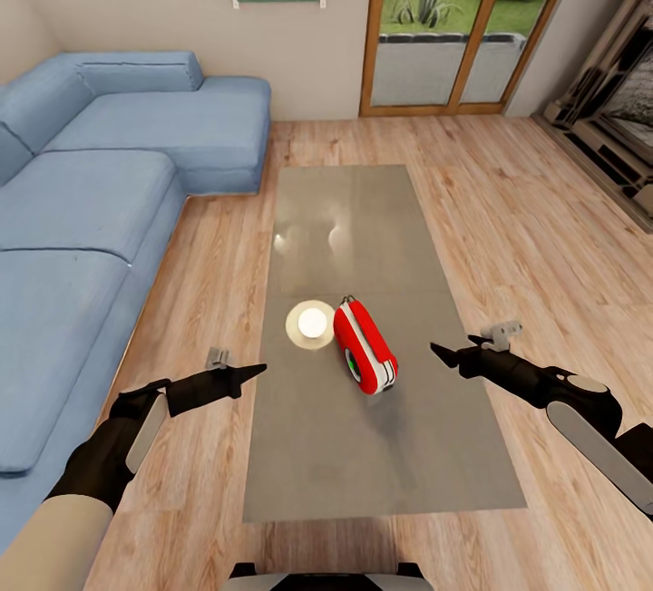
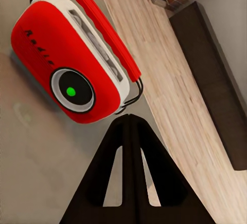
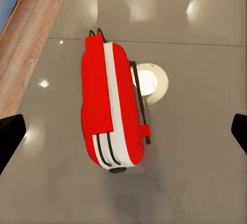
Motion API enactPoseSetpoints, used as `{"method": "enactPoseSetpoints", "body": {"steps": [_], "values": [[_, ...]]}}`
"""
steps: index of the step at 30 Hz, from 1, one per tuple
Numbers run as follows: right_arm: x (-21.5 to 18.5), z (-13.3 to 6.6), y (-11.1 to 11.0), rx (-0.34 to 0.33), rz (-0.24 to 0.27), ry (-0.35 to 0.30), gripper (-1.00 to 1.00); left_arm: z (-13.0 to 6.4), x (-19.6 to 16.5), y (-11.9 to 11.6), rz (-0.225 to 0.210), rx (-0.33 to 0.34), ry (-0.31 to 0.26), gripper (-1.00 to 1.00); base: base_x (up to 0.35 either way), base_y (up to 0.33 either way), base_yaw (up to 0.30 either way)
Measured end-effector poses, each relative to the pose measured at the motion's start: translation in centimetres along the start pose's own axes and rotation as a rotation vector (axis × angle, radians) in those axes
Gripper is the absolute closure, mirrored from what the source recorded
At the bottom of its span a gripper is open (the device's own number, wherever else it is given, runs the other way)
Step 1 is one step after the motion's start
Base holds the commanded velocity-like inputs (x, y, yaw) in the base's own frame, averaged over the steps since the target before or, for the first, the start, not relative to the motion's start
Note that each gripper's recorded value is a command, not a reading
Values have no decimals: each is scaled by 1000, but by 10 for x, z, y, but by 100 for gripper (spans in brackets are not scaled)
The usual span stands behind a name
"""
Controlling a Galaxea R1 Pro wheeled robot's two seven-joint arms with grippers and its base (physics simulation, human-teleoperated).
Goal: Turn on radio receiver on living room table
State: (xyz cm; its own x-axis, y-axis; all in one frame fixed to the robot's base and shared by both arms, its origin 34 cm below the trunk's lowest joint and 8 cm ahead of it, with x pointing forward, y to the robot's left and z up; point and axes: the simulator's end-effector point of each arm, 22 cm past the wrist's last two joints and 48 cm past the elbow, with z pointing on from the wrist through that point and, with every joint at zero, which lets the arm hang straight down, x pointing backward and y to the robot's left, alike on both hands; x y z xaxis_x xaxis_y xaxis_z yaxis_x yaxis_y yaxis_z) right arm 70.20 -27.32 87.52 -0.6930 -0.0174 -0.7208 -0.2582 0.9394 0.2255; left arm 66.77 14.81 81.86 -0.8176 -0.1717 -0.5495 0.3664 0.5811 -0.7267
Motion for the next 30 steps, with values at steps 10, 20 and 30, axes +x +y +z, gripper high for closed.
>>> {"method": "enactPoseSetpoints", "body": {"steps": [10,20,30], "values": [[-8,-5,-1,10,-6,-14,-100,-3,-3,-2,7,-4,-3,100,0,0,30],[-15,-10,-5,37,-16,-26,-100,-5,-8,-7,17,-3,-2,100,0,0,69],[-23,-15,-4,42,-23,-39,-100,-7,-13,-12,26,0,-8,100,0,0,74]]}}
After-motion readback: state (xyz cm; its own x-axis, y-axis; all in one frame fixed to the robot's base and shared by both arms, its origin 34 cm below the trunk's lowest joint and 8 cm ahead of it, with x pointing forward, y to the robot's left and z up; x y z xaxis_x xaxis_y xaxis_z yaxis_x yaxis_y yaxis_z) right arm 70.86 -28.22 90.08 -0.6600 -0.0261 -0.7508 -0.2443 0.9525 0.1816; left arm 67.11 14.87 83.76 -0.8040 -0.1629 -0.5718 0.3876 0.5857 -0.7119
